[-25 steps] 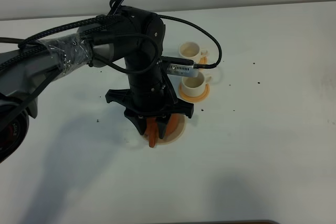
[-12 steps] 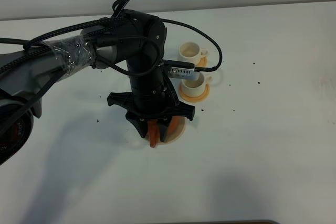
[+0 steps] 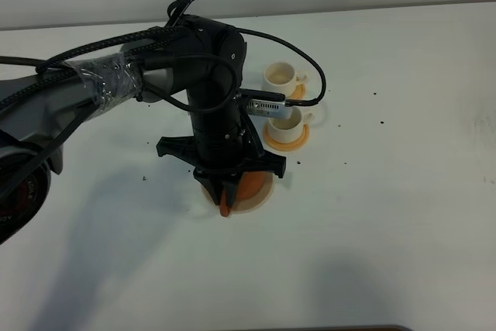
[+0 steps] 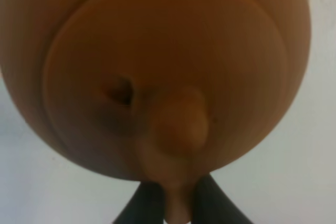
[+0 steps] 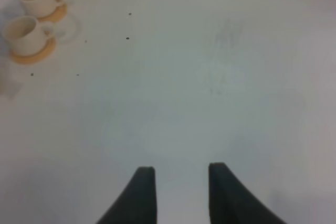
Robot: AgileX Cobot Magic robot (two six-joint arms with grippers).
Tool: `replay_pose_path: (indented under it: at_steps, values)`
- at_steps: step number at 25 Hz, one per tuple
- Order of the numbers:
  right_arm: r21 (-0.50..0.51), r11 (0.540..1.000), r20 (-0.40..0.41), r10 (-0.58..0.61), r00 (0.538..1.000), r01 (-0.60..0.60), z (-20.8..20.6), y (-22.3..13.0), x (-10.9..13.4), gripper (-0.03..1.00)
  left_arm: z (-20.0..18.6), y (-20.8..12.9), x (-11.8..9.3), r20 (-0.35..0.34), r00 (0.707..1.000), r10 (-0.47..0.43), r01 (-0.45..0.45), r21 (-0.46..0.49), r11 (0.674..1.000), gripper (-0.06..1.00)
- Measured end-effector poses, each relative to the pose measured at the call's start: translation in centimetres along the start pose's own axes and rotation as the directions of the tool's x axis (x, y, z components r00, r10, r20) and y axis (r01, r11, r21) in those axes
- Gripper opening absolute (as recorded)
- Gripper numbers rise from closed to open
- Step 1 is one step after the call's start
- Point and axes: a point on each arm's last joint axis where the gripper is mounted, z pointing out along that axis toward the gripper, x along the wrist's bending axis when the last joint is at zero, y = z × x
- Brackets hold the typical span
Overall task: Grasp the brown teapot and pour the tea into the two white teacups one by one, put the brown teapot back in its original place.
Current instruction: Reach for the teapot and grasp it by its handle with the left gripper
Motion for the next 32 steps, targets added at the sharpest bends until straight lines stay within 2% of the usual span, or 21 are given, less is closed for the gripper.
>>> replay_pose_path:
  at_steps: [6,12,17,32]
  values:
    - [0.0,1.0,0.0,0.0,1.0,0.0,0.0,0.0,0.0,0.24,0.0,0.0,0.1,-0.012,1.0,0.01,-0.01,-0.003,1.0,0.11]
    - [0.0,1.0,0.0,0.0,1.0,0.0,0.0,0.0,0.0,0.24,-0.1,0.0,0.2,-0.021,0.997,0.074,-0.074,-0.006,0.997,0.11]
    - [0.001,1.0,0.0,0.0,1.0,0.0,0.0,0.0,0.0,0.24,-0.9,-0.1,0.6,-0.063,0.993,0.104,-0.106,-0.034,0.994,0.11]
    - [0.001,1.0,0.0,0.0,1.0,0.0,0.0,0.0,0.0,0.24,-1.8,-0.1,0.6,-0.072,0.984,0.164,-0.169,-0.059,0.984,0.11]
